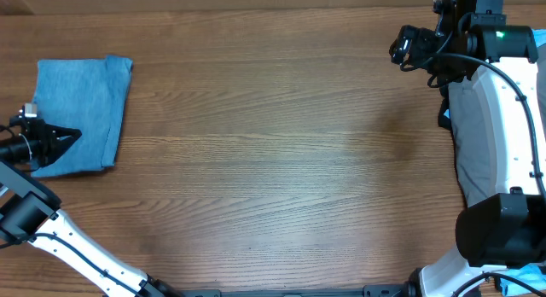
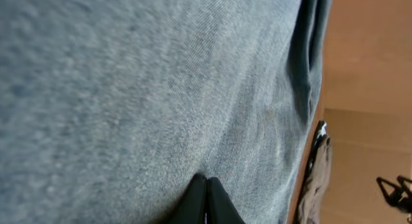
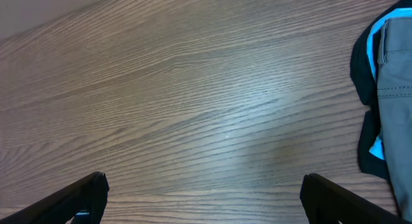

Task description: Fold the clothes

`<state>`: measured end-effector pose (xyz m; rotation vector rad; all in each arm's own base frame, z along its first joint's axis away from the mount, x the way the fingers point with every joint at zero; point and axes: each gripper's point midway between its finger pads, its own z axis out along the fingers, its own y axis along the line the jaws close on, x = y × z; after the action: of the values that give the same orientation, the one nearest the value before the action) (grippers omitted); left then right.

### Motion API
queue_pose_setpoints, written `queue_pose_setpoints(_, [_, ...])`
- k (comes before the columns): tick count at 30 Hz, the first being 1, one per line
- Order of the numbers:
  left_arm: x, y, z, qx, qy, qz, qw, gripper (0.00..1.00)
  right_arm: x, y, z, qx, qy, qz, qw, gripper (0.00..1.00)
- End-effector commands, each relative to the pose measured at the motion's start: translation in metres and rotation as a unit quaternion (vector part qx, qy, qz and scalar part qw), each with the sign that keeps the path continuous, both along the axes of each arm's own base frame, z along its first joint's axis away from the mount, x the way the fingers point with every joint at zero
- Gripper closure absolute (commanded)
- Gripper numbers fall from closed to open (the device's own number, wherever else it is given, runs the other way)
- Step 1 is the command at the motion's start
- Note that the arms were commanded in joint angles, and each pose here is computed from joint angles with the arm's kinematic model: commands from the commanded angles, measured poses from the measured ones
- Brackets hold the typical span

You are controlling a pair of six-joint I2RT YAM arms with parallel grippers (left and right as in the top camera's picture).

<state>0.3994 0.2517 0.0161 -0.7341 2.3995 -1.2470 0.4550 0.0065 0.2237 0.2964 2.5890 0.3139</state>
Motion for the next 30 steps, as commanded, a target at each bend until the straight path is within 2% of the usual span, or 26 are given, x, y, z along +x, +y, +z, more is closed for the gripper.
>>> queue_pose_setpoints(1, [-0.003,-0.010,-0.016,-0.030,-0.030,-0.010,0.999,0.92,0.001,-0.002,0.002,-0.002,-0.004,-0.001,1.000,0.00])
queue_pose_setpoints(4, [0.015,0.002,0.035,-0.043,-0.089,0.010,0.995,0.89,0.001,-0.002,0.002,-0.002,-0.004,-0.001,1.000,0.00])
queue_pose_setpoints(7, [0.026,0.003,0.101,0.000,-0.128,-0.004,0.992,0.86,0.001,-0.002,0.002,-0.002,-0.004,-0.001,1.000,0.00])
queue_pose_setpoints(10, [0.038,-0.019,0.174,0.050,-0.173,-0.029,0.983,0.86,0.001,-0.002,0.002,-0.002,-0.005,-0.001,1.000,0.00])
queue_pose_setpoints(12, [0.047,-0.048,0.221,0.087,-0.195,-0.050,0.976,0.79,0.001,-0.002,0.002,-0.002,-0.005,-0.001,1.000,0.00])
queue_pose_setpoints(14, [0.055,-0.076,0.247,0.120,-0.185,-0.061,0.974,0.63,0.001,-0.002,0.002,-0.002,-0.004,-0.001,1.000,0.00])
queue_pose_setpoints(15, [0.059,-0.089,0.254,0.137,-0.175,-0.065,0.973,0.49,0.001,-0.002,0.002,-0.002,-0.005,-0.001,1.000,0.00])
queue_pose_setpoints(18, [0.069,-0.122,0.260,0.184,-0.133,-0.071,0.971,0.21,0.001,-0.002,0.002,-0.002,-0.004,-0.001,1.000,0.00])
queue_pose_setpoints(23, [0.073,-0.189,0.246,0.218,-0.043,-0.091,0.971,0.00,0.002,-0.002,0.002,-0.002,-0.006,-0.001,1.000,0.00])
queue_pose_setpoints(27, [0.067,-0.236,0.231,0.237,0.025,-0.103,0.966,0.00,0.002,-0.002,0.002,-0.002,-0.006,-0.001,1.000,0.00])
queue_pose_setpoints(30, [0.069,-0.287,0.230,0.249,0.009,-0.152,0.956,0.00,0.002,-0.002,0.002,-0.002,-0.006,-0.001,1.000,0.00])
